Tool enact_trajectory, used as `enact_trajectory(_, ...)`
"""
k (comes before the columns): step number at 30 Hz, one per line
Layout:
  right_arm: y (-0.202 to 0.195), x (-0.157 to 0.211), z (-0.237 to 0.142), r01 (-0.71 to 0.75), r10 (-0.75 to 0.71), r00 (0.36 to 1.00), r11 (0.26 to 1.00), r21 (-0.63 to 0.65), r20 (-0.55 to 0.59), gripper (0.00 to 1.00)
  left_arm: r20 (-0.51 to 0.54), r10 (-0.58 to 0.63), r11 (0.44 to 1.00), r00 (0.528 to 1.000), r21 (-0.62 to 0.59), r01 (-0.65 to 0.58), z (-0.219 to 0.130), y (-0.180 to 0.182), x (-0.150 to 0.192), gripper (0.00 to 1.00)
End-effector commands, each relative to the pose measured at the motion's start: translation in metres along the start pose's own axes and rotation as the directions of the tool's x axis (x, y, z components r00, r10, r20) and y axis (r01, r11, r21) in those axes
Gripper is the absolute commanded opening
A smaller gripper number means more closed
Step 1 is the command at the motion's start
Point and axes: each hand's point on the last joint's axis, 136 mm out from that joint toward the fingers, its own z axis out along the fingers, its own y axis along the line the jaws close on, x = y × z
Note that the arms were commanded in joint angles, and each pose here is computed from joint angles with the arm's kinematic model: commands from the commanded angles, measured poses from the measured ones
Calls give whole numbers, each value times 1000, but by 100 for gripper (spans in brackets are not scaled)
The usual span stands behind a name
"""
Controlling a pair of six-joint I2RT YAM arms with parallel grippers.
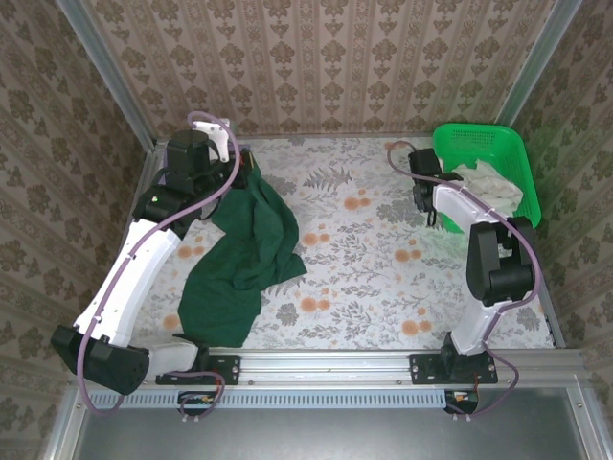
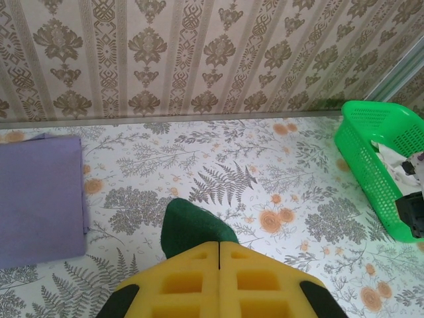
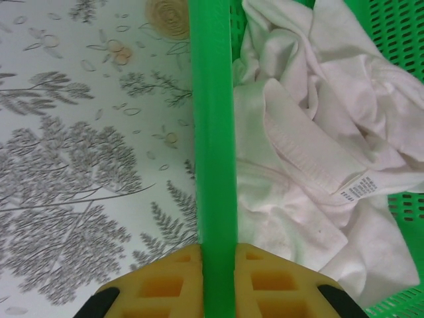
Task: Fold and stack the t-shirts
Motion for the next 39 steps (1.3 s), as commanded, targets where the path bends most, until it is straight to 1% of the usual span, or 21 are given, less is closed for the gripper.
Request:
enact_trajectory(1, -4, 3, 20, 73, -72, 997, 997, 34, -16, 15, 28, -17, 1000, 999, 12, 16, -1, 0, -6, 0)
enact_trajectory(5, 0, -10, 27, 126, -126, 992, 992, 27, 11, 13, 14, -46, 999, 999, 26, 45, 6, 4, -4, 0)
enact_trajectory(12, 10, -12, 44, 168, -167, 985, 985, -31, 42, 8, 19, -97, 994, 995, 48, 96, 7, 10, -8, 0)
enact_trajectory(15, 10, -12, 52, 183, -182, 983, 982, -36, 31, 8, 17, -116, 992, 993, 55, 114, 9, 13, -9, 0)
enact_trajectory(19, 19, -17, 59, 218, -213, 974, 974, -62, 70, 7, 15, -132, 989, 991, 70, 131, 9, 13, -10, 0)
enact_trajectory(21, 16, -19, 63, 213, -209, 976, 975, -59, 69, 8, 15, -136, 988, 991, 73, 134, 9, 13, -10, 0)
enact_trajectory(25, 13, -19, 70, 203, -200, 979, 978, -57, 42, 13, 16, -136, 988, 991, 81, 134, 9, 13, -11, 0)
enact_trajectory(28, 10, -23, 68, 170, -166, 984, 984, -59, 64, 25, 14, -137, 987, 990, 85, 136, 9, 12, -11, 0)
enact_trajectory(32, 11, -23, 68, 150, -146, 987, 986, -69, 66, 34, 11, -142, 986, 990, 90, 140, 9, 12, -11, 0)
enact_trajectory(39, -1, -26, 62, 132, -130, 989, 991, -16, 73, 37, 10, -145, 985, 989, 98, 144, 9, 11, -11, 0)
